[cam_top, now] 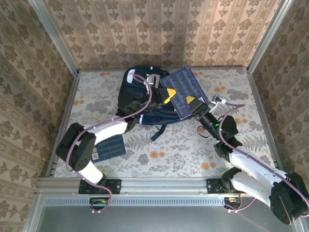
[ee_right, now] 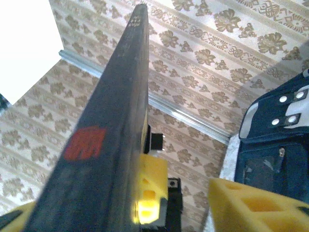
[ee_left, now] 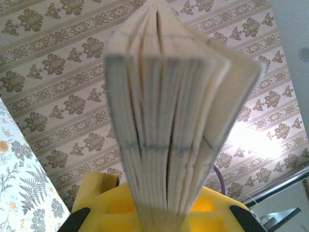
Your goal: Pack the student bag
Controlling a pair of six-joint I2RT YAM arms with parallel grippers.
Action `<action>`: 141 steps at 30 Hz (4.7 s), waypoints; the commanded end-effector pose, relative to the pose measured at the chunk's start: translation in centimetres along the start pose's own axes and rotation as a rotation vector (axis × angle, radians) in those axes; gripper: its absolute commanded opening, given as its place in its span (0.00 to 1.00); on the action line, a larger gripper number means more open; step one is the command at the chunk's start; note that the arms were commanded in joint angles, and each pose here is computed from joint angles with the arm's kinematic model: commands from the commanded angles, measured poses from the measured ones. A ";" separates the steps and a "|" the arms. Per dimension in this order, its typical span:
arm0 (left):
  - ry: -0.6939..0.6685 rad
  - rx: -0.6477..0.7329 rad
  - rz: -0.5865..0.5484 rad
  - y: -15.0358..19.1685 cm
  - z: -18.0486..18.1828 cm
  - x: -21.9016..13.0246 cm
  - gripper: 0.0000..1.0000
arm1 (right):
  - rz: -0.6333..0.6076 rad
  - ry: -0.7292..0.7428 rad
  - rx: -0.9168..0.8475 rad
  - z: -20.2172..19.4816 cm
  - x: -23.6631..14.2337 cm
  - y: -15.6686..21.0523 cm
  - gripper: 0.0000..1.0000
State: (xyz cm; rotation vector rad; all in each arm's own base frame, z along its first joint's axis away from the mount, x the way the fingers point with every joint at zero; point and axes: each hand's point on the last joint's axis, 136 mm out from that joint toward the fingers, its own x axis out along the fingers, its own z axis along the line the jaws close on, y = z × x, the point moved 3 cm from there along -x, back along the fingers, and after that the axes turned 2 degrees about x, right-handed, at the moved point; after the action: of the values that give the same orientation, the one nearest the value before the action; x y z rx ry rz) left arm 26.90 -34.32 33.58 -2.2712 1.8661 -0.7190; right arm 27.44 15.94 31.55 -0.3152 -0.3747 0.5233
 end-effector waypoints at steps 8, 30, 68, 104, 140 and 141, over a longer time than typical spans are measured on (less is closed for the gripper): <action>0.032 0.076 -0.049 -0.9 -1.1 0.5 0.00 | -0.121 -0.022 -0.010 1.3 -0.7 -1.5 0.44; -0.011 0.060 -0.027 -0.5 0.3 1.2 0.00 | -0.105 0.055 0.003 -0.9 -0.8 -0.4 0.00; -0.921 0.178 0.411 -6.6 24.2 4.0 0.50 | -0.138 0.644 -0.270 -10.4 -12.9 -2.9 0.00; -0.918 0.469 0.504 -8.0 11.9 2.9 0.00 | -0.007 0.722 -0.429 -5.9 -11.7 -5.3 0.00; -0.295 0.545 0.447 -9.2 -9.3 0.6 0.00 | 0.383 0.353 -0.069 -3.9 -2.6 4.4 0.00; -0.289 0.545 0.445 -9.2 -9.5 0.7 0.00 | 0.375 0.370 -0.062 -4.4 -2.1 4.3 0.00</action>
State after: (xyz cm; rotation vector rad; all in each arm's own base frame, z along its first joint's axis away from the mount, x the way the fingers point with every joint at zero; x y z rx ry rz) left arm 33.70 -31.25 37.38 -1.5020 1.7595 -0.2683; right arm 23.92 17.16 22.73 -0.5831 0.0933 0.8768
